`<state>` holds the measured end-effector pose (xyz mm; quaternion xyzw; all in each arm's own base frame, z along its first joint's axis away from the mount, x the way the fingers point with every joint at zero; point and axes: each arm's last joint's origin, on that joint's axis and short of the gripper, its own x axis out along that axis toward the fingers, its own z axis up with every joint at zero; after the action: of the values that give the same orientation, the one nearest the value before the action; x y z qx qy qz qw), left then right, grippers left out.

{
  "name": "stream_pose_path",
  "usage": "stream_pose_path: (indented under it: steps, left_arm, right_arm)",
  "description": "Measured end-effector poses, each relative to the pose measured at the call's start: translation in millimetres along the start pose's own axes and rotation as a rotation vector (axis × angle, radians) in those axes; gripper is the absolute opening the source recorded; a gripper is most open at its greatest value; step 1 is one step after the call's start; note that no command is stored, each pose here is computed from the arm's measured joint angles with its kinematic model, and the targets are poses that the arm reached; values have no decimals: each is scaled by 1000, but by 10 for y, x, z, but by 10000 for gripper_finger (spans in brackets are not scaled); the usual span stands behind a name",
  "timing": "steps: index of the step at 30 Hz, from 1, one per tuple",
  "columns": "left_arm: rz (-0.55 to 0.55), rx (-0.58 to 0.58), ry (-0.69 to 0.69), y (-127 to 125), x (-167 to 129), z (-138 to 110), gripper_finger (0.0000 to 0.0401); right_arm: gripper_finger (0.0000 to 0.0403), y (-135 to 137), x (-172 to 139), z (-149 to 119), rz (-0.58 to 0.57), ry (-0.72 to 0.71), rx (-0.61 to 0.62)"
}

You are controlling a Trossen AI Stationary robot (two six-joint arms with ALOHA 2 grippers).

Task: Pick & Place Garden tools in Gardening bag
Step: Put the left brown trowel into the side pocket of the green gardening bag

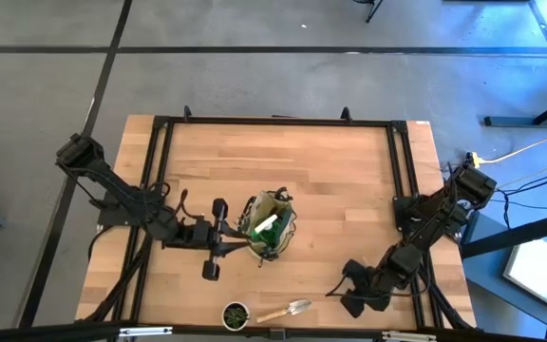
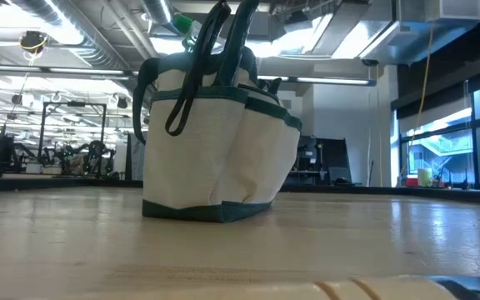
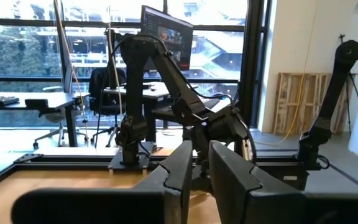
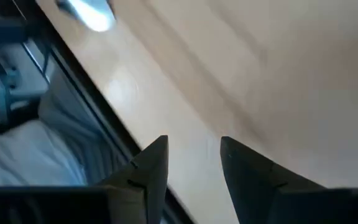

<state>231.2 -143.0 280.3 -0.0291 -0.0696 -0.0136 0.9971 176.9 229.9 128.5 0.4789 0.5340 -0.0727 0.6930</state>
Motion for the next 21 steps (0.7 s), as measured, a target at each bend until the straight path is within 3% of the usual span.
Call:
stream_pose_path:
  steps: [4,9,12,17,21]
  left_arm:
    - [0,-23,0,0,0,0,47]
    - [0,-52,17,-1,0,-19,49]
    - [0,-70,34,-1,0,-39,46]
    - [0,-91,58,-2,-1,-66,43]
    - [-4,-107,75,-9,-6,-85,45]
  right_arm:
    - [124,72,-43,-40,-2,99,22]
    - [97,368,-263,-85,44,168,-37]
    - [88,534,-461,-100,16,181,-50]
    - [83,609,-769,-84,-224,139,-45]
    - [83,482,-922,-38,-460,89,-18]
